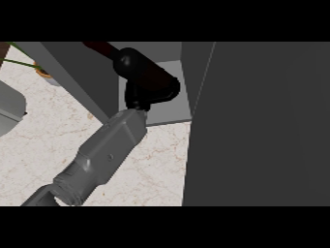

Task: Pick up the wine, place it into the cabinet and close the cabinet

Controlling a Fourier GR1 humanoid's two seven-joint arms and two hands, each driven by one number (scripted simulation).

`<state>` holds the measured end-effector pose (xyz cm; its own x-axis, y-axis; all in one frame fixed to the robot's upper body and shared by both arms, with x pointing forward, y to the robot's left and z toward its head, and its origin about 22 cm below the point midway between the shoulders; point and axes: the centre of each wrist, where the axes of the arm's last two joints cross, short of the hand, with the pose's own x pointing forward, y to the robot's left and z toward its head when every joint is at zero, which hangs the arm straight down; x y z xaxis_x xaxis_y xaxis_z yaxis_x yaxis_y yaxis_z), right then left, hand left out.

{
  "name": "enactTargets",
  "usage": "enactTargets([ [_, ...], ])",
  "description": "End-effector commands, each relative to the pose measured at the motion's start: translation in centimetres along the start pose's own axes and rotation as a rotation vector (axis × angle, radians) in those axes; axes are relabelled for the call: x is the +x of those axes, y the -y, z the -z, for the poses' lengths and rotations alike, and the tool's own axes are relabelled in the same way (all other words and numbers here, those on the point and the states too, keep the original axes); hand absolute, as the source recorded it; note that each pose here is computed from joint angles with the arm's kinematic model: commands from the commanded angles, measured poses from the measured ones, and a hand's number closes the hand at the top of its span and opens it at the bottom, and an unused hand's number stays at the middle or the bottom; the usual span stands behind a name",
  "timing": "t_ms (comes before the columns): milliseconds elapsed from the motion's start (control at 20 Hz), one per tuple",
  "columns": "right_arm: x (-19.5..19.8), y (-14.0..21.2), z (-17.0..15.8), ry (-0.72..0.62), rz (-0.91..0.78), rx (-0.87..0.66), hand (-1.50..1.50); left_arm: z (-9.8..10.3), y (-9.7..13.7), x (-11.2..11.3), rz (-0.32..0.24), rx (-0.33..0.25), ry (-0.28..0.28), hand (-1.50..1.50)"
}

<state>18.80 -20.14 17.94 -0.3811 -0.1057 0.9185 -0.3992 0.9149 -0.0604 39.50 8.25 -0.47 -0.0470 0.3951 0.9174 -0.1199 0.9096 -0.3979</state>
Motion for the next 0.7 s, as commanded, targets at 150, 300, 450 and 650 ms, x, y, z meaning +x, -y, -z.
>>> enactTargets([
  [150, -0.3, -0.7, 1.1, -0.001, 0.019, 0.008, -1.50, -0.9, 1.6, 0.0, -0.067, 0.030, 0.005, 1.50],
  [300, 0.1, -0.2, 0.6, 0.006, -0.007, -0.003, -1.50, -0.6, 1.4, 0.1, -0.061, 0.070, 0.014, -1.50],
  [450, -0.2, 0.1, 0.0, 0.007, 0.000, -0.007, -1.50, -0.5, 1.2, 0.0, -0.079, 0.096, 0.013, -1.50],
  [650, 0.0, -0.7, -0.2, -0.003, -0.008, -0.005, -1.50, -0.9, 1.0, -0.5, -0.069, 0.119, 0.024, -1.50],
])
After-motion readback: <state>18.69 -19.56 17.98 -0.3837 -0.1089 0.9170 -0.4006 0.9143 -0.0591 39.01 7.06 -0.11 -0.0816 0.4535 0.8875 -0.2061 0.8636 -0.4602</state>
